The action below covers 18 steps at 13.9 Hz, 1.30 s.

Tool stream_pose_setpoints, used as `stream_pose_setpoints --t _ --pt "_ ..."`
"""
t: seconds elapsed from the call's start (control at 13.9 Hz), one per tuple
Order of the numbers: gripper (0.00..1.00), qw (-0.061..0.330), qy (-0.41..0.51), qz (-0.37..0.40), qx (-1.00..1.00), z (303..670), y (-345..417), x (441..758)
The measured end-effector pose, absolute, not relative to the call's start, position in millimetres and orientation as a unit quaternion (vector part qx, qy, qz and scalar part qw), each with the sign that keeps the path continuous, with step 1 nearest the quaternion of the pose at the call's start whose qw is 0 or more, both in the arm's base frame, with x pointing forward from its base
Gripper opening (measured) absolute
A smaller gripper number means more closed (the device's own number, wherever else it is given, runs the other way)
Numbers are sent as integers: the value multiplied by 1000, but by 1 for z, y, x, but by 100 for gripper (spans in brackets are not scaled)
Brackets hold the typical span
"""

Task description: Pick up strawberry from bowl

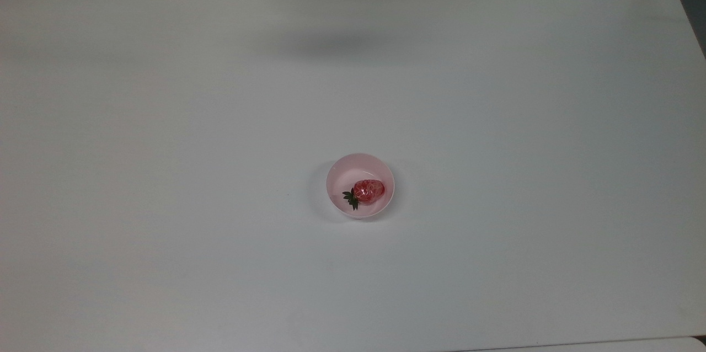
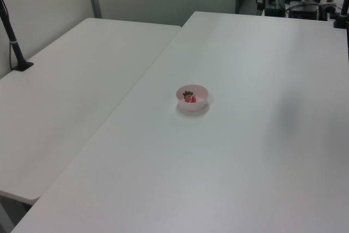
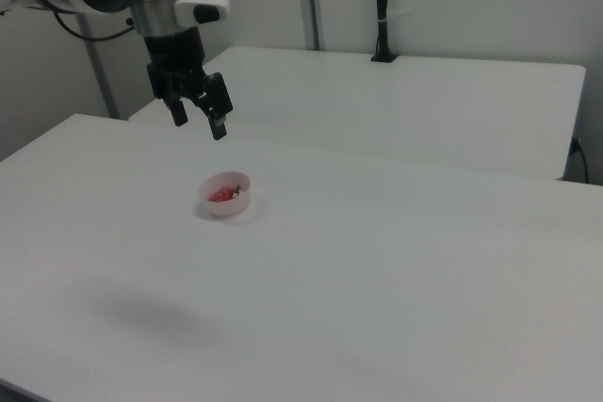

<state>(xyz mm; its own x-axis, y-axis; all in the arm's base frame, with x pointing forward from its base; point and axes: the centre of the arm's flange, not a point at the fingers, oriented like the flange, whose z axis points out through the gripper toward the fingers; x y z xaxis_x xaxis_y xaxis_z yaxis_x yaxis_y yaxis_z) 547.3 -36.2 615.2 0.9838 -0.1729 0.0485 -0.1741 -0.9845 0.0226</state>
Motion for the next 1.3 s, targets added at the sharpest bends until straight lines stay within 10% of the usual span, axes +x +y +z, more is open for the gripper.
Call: stream_pose_setpoints --t 1.3 --pt "100 18 -84 23 996 586 -36 570"
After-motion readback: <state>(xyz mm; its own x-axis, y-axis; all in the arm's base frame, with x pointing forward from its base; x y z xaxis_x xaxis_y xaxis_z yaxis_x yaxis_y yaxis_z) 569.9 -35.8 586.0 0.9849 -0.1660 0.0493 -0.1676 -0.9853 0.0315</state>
